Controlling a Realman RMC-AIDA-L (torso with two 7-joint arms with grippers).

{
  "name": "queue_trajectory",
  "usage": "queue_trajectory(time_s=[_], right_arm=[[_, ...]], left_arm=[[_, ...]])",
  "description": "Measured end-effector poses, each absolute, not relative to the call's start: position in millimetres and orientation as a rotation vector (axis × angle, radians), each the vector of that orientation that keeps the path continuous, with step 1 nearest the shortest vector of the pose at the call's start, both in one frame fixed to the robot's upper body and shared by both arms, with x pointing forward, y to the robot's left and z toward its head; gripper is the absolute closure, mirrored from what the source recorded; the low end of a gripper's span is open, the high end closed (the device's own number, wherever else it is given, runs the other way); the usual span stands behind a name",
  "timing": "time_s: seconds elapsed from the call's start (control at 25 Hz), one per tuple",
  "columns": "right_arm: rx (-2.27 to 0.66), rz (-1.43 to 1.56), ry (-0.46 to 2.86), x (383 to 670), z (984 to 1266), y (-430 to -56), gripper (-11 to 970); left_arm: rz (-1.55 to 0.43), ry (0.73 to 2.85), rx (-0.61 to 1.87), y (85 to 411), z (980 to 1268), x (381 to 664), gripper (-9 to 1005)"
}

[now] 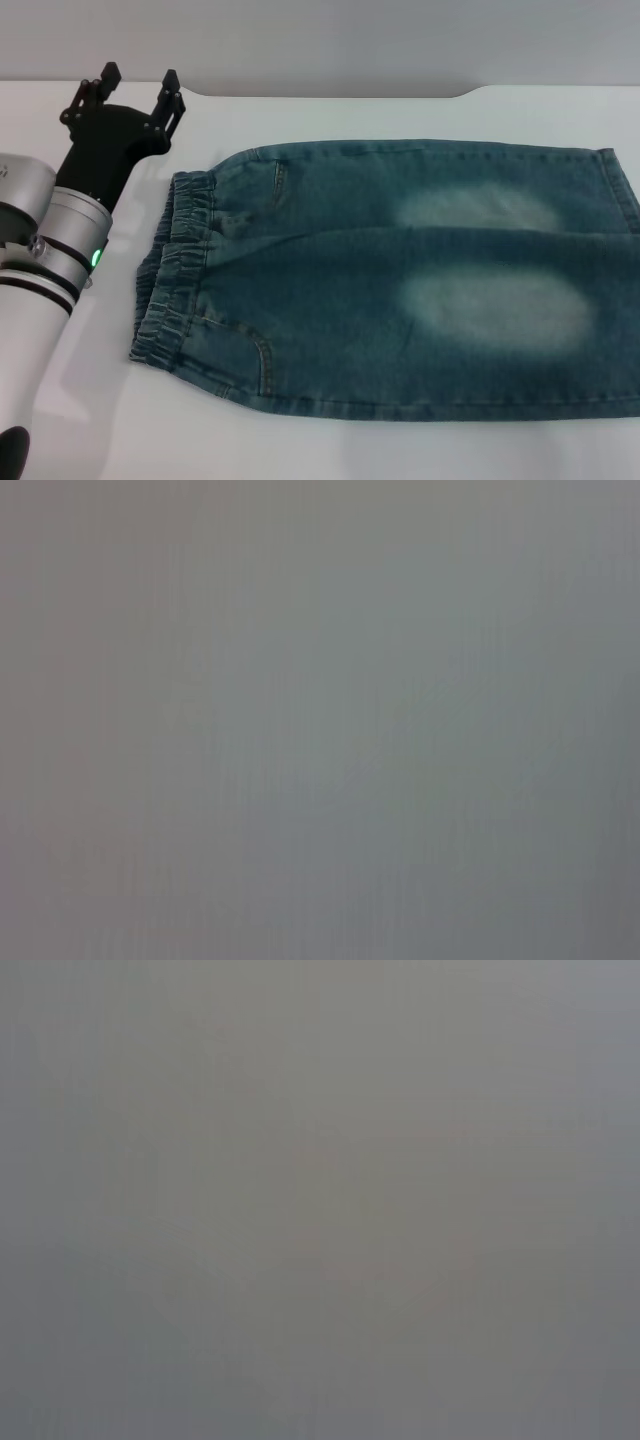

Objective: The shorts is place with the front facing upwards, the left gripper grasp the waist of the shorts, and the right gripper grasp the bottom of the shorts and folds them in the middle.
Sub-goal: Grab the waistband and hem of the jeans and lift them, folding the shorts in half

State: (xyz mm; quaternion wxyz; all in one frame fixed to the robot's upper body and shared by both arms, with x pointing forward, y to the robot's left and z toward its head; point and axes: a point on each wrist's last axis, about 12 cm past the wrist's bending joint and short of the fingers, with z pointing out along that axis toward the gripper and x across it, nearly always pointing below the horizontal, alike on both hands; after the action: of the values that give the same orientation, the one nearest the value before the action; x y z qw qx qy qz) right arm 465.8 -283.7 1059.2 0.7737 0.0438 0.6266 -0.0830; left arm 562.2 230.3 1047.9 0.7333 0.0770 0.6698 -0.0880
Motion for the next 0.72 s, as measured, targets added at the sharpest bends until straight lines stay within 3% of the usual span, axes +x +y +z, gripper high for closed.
queue_trajectory(time_s=[0.44,0.72], right_arm=[[0.133,-0.141,1.422,469.4,1059.5,-281.3,141],[0.156,-0.055,1.679,496.6,1093.9,-300.6,140]], left_arm=[[-0.203,1.479,0.189,229.8,1044.1,555.8,301],[-0.251,1.561,0.188,218.6,1050.6,561.5,301]])
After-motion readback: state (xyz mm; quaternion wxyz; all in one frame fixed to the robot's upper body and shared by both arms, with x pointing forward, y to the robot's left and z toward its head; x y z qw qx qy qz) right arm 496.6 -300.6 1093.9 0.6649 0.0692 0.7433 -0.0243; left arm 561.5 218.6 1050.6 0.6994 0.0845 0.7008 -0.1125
